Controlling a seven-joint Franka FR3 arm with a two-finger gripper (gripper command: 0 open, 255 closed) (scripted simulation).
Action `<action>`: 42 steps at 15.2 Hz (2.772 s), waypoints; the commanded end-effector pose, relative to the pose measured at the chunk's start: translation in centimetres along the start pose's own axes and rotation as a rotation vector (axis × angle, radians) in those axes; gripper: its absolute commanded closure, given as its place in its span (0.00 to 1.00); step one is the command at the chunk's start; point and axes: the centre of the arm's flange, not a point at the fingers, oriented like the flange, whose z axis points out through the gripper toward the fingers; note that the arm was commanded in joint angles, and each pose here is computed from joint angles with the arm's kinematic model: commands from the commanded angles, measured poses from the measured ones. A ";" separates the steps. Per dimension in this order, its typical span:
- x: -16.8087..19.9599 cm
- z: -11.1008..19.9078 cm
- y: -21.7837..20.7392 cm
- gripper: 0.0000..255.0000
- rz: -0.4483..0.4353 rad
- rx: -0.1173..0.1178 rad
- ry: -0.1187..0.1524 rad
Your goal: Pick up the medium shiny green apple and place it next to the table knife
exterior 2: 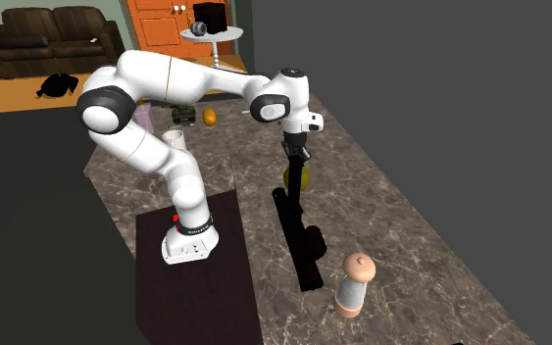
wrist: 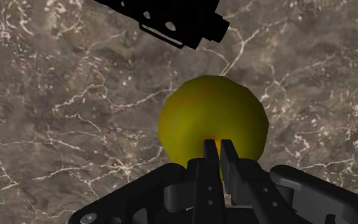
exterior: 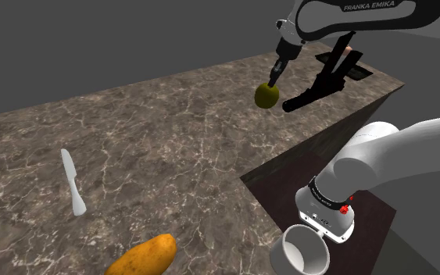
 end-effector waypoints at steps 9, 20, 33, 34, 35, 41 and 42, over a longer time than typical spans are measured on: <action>0.3 -2.1 0.0 1.00 0.000 0.000 0.000; 1.0 -7.9 -0.1 1.00 0.000 0.000 0.000; 1.8 -14.7 -0.2 1.00 0.000 0.000 0.000; 1.8 -15.2 -0.2 1.00 0.000 0.000 0.000; 1.9 -15.7 -0.2 1.00 0.000 0.000 0.000; 3.6 -17.1 -2.4 1.00 0.000 0.000 0.000; 4.3 -16.8 -3.4 1.00 0.000 0.000 0.000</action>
